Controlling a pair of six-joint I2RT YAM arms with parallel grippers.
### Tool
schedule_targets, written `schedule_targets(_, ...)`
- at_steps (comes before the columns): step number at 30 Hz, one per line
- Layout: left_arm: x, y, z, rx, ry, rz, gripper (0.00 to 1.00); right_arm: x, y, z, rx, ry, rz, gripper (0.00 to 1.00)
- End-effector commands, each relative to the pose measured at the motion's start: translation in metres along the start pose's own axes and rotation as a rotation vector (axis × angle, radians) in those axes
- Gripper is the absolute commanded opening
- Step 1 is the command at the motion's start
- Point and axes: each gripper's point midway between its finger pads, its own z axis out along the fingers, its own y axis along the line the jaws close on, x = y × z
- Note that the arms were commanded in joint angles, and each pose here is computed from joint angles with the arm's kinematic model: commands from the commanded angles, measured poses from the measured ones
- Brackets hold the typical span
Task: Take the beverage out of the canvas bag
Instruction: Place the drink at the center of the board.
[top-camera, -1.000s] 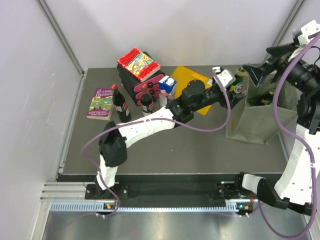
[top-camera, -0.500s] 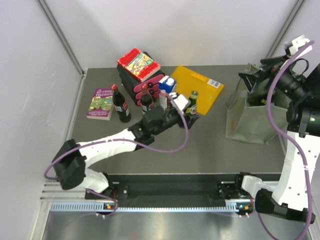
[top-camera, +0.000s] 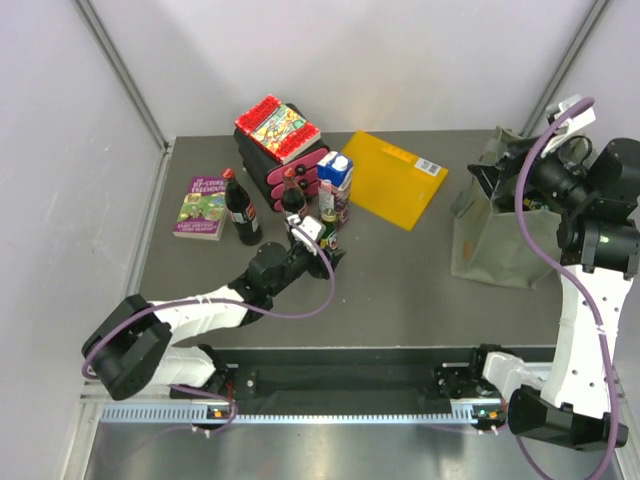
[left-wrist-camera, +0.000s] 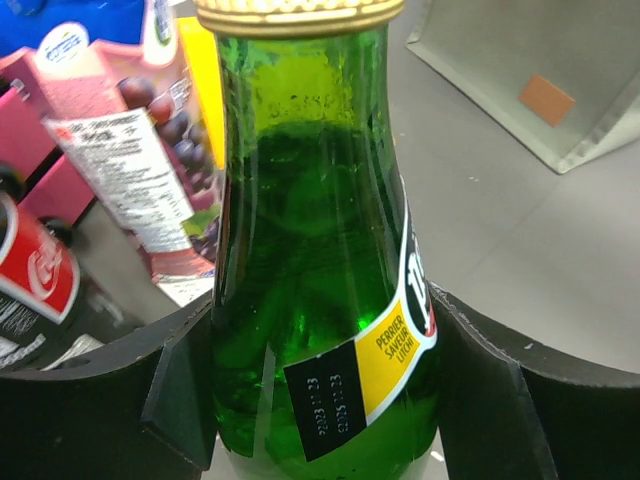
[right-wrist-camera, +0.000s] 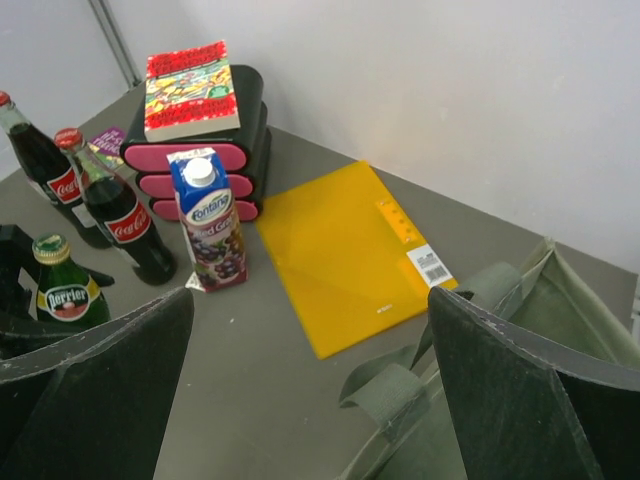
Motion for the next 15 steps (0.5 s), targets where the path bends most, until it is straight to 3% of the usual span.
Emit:
schedule_targets(1, -0.097, -0.001, -0.009, 0.038, -0.375, -0.011, 0.00, -0.002, 0.005, -0.002, -0.025, -0.037, -0.066, 1.00)
schedule_targets(15, -0.061, -0.002, 0.008, 0.083, -0.353, 0.028, 0.00, 0.027, 0.009, 0.003, -0.070, 0.000, -0.061, 1.00)
